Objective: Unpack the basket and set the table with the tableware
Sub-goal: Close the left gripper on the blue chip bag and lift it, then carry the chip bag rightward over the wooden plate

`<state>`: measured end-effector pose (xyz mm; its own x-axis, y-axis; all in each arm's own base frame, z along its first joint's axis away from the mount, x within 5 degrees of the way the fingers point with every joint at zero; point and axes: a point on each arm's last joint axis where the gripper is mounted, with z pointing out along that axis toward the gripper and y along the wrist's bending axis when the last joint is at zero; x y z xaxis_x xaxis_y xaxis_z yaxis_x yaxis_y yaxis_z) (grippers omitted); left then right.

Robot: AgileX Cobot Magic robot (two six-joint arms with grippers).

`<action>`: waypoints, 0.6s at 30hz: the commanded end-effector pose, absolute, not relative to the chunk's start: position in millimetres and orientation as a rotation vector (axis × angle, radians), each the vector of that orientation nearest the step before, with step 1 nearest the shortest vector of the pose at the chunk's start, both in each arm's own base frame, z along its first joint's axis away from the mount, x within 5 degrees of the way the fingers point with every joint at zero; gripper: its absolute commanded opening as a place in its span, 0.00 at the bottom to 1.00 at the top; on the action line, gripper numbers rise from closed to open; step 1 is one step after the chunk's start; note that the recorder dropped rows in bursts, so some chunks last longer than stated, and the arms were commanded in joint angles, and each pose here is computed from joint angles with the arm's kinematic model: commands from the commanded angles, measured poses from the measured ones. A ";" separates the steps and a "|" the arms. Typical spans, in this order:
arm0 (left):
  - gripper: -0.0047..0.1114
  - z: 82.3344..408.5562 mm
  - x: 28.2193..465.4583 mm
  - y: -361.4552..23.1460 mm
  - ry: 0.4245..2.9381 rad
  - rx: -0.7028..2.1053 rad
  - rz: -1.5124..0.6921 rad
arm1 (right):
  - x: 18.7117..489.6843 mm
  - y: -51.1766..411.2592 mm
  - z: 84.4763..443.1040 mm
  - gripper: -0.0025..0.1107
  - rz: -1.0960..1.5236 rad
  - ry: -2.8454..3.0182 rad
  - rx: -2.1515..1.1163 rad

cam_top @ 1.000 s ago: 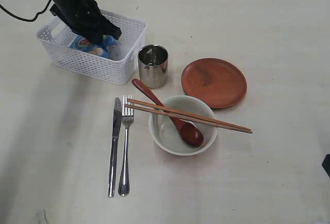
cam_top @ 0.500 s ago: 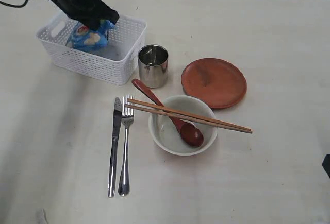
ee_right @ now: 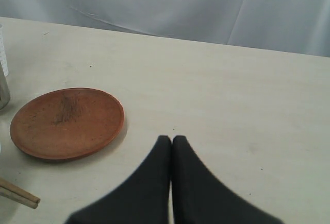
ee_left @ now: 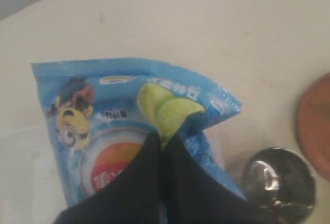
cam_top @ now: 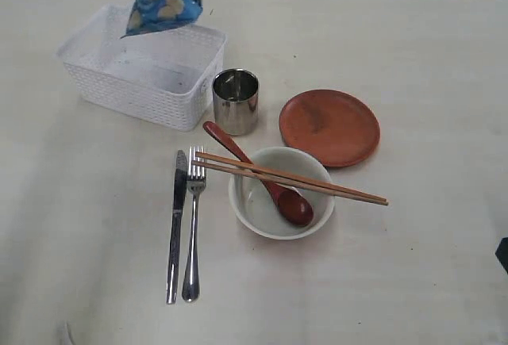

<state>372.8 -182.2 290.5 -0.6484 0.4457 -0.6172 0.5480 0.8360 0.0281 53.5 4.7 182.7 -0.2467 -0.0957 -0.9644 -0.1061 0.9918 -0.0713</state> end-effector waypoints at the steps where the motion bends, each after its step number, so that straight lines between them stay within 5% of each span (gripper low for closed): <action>1: 0.04 302.4 351.3 -226.5 2.252 0.822 -0.290 | 53.5 4.0 182.7 0.03 -0.008 1.815 -0.150; 10: 0.04 309.7 311.1 -294.8 2.051 0.962 -0.407 | 53.5 4.0 182.7 0.03 -0.008 1.815 -0.150; 18: 0.04 275.9 285.0 -349.3 1.964 1.110 -0.440 | 53.5 4.0 182.7 0.03 -0.008 1.815 -0.150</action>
